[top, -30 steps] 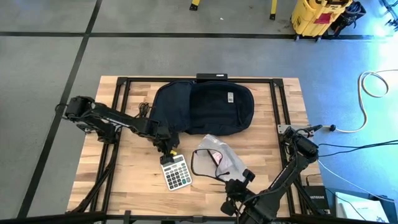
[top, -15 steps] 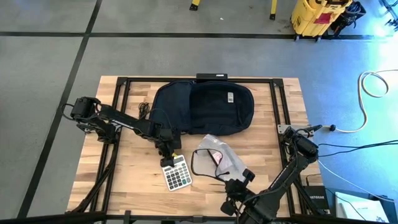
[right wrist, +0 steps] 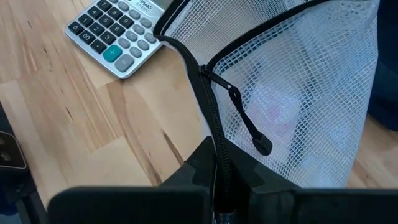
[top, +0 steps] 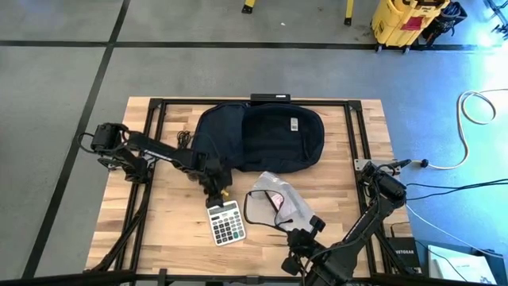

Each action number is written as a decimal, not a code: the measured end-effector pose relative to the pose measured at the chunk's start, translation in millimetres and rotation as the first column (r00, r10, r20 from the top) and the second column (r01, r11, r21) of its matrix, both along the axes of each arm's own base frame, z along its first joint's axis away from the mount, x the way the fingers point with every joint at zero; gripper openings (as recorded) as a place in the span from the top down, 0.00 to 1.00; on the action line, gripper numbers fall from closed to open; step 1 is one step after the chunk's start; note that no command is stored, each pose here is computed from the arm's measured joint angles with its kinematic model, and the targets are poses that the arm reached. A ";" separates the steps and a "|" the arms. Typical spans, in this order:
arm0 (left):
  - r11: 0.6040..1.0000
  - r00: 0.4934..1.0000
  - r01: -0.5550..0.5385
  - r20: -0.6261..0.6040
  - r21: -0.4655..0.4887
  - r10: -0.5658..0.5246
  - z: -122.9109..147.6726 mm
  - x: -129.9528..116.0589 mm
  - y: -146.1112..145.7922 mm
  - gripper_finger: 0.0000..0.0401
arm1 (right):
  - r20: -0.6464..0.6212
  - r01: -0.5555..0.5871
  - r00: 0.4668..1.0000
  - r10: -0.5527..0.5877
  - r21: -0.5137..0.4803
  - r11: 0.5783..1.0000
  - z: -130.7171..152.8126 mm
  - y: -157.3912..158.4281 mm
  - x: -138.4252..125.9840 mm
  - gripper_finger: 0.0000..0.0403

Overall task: Unpack backpack
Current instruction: Put the gray calculator into the transparent zip bag

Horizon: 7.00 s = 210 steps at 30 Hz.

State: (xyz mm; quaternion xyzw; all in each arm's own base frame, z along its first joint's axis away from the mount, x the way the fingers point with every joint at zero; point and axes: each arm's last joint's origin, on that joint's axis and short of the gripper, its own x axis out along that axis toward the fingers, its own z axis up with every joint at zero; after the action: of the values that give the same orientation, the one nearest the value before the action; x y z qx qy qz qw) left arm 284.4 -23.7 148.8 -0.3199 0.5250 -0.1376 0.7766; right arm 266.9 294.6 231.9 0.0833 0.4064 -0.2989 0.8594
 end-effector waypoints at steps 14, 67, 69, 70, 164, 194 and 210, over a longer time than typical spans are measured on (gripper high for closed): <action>0.997 0.999 0.044 0.013 -0.058 -0.043 1.5 -0.6 1.1 0.96 | 0.000 0.000 1.000 0.000 0.000 1.000 0.0 0.0 0.0 1.00; 0.880 0.830 -0.474 0.332 -0.004 0.449 3.3 -90.8 -67.3 0.32 | 0.015 -0.013 1.000 0.013 -0.016 1.000 0.4 0.3 0.9 1.00; 0.883 0.844 -0.470 0.299 0.014 0.445 -1.9 -94.1 -70.6 0.32 | 0.023 -0.014 1.000 0.014 -0.014 1.000 0.5 0.7 1.3 1.00; 0.882 0.845 -0.471 0.290 0.009 0.449 -3.0 -94.4 -71.9 0.32 | 0.023 -0.014 1.000 0.014 -0.015 1.000 0.5 0.6 1.3 1.00; 0.801 0.774 -0.375 0.317 -0.467 0.548 46.7 -50.3 -70.5 0.98 | -0.035 -0.009 0.999 0.007 -0.049 0.999 -25.5 3.9 10.6 1.00; 0.760 0.779 -0.555 0.109 -0.338 0.617 46.9 -32.0 -36.6 0.98 | -0.010 -0.049 0.999 0.049 -0.086 0.995 -24.8 5.3 12.6 1.00; 0.667 0.643 -0.677 0.191 -0.312 0.742 53.3 -27.2 -30.5 0.98 | 0.010 -0.120 0.993 0.121 -0.068 0.990 -24.9 11.5 18.8 1.00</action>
State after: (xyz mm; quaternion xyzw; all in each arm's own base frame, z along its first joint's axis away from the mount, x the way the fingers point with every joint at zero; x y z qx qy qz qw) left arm 257.2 -54.2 202.0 -0.5563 0.2133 0.0775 0.7994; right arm 285.7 306.1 207.0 0.0318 0.3945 -0.2595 0.8809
